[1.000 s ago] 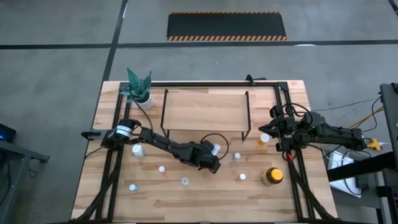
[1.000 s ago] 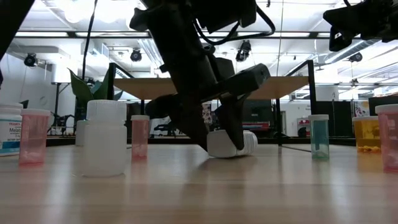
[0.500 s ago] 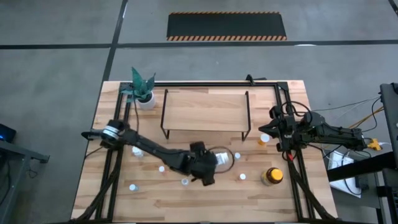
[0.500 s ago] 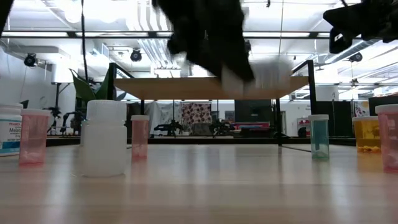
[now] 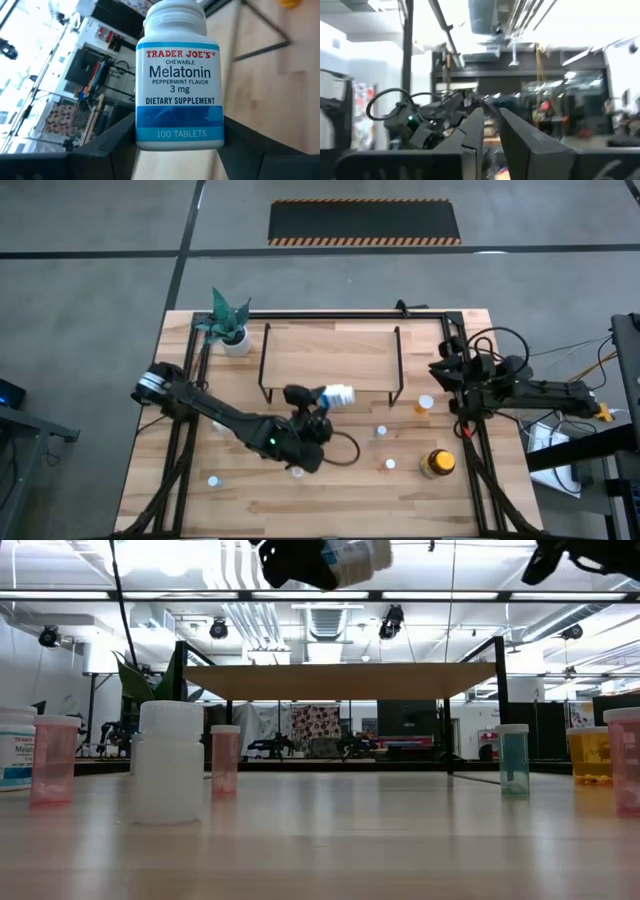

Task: Pick and place medicine bottles onto shelf by color
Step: Put the right white medicine bottle on the shelf

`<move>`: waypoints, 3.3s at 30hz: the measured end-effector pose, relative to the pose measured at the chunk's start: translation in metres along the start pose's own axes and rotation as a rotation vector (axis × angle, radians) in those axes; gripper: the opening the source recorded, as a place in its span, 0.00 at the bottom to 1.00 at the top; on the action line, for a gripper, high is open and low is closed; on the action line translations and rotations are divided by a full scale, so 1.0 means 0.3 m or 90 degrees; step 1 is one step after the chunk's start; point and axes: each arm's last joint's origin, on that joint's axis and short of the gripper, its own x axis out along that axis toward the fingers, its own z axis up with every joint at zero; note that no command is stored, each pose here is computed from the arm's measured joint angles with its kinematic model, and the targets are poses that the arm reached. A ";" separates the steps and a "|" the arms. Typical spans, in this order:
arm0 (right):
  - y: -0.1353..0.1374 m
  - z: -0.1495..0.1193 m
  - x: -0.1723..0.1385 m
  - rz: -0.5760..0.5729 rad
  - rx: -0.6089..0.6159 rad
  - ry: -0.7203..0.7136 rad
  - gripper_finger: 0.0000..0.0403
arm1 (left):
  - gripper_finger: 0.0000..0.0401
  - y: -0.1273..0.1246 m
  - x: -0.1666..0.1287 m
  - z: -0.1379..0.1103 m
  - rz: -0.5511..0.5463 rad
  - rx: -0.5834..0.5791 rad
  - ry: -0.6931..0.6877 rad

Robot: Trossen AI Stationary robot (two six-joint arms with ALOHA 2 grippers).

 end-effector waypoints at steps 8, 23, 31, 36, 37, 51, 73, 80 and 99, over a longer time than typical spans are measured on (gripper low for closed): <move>-0.026 -0.010 0.207 -0.009 -0.035 0.117 0.18 | 0.53 0.145 0.016 -0.122 0.034 -0.117 -0.046; -0.051 0.077 0.502 0.003 -0.061 0.190 0.27 | 0.53 0.203 0.007 -0.280 0.086 -0.194 -0.391; -0.042 0.045 0.667 0.026 -0.049 0.287 0.56 | 0.53 0.189 0.037 -0.287 0.091 -0.180 -0.374; -0.040 0.038 0.751 0.031 -0.031 0.354 0.68 | 0.53 0.200 0.056 -0.295 0.112 -0.186 -0.340; -0.040 0.030 0.765 0.029 -0.024 0.370 0.69 | 0.53 0.203 0.061 -0.299 0.121 -0.189 -0.325; -0.056 -0.004 0.886 -0.083 -0.058 0.406 0.64 | 0.53 0.212 0.086 -0.311 0.144 -0.197 -0.283; -0.064 -0.046 0.893 -0.098 -0.046 0.448 0.40 | 0.75 0.208 0.075 -0.307 0.115 -0.257 -0.309; -0.143 0.047 0.874 -0.126 -0.062 0.527 0.40 | 0.82 0.213 0.061 -0.307 0.099 -0.247 -0.308; -0.570 -0.042 0.912 0.131 -0.047 0.783 0.40 | 0.82 0.424 -0.028 -0.471 -0.363 -0.419 -0.528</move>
